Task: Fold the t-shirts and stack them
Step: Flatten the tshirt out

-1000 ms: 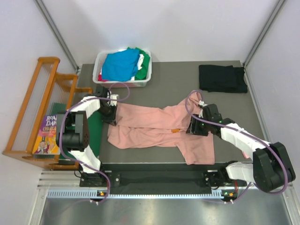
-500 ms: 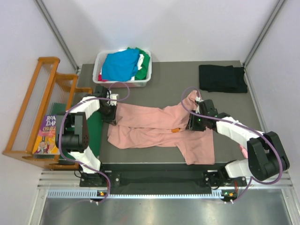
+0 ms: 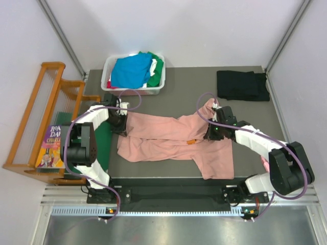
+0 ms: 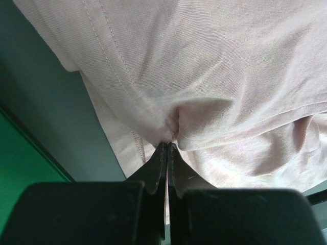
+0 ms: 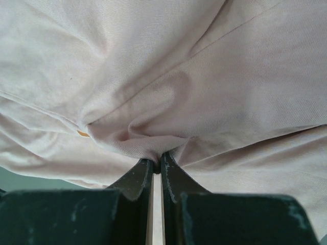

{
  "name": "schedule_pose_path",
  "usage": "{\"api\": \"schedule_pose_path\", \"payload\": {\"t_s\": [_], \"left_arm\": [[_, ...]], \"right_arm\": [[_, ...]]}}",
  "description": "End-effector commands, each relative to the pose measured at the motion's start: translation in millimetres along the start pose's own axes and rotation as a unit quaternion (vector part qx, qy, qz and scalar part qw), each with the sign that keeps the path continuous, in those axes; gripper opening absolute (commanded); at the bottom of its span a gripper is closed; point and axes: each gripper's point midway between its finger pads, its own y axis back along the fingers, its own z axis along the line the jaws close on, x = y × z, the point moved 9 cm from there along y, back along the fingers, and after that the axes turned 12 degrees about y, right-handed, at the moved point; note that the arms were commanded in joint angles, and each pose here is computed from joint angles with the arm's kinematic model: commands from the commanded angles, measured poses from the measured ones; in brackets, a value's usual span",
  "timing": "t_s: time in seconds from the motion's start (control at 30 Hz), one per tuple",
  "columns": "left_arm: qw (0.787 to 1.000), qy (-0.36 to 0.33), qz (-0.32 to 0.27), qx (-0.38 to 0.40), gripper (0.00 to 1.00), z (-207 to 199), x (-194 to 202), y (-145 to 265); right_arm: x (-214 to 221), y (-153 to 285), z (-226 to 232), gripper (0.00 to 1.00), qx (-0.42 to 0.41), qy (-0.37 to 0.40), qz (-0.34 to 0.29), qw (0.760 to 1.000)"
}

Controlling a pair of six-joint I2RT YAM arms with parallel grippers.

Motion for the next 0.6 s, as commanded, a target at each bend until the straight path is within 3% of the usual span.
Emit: {"api": "schedule_pose_path", "payload": {"t_s": [0.0, 0.23, 0.57], "left_arm": [[0.999, -0.015, -0.036, 0.01, 0.0, -6, -11, 18], [0.994, -0.03, -0.097, 0.039, 0.0, -29, -44, 74], [0.983, -0.053, -0.166, 0.053, 0.0, -46, -39, 136]], "right_arm": [[-14, 12, 6, 0.0, -0.006, 0.017, -0.039, 0.999], [-44, 61, 16, 0.0, 0.003, 0.035, -0.11, 0.993], [-54, 109, 23, 0.0, 0.009, 0.04, -0.171, 0.985]]}}
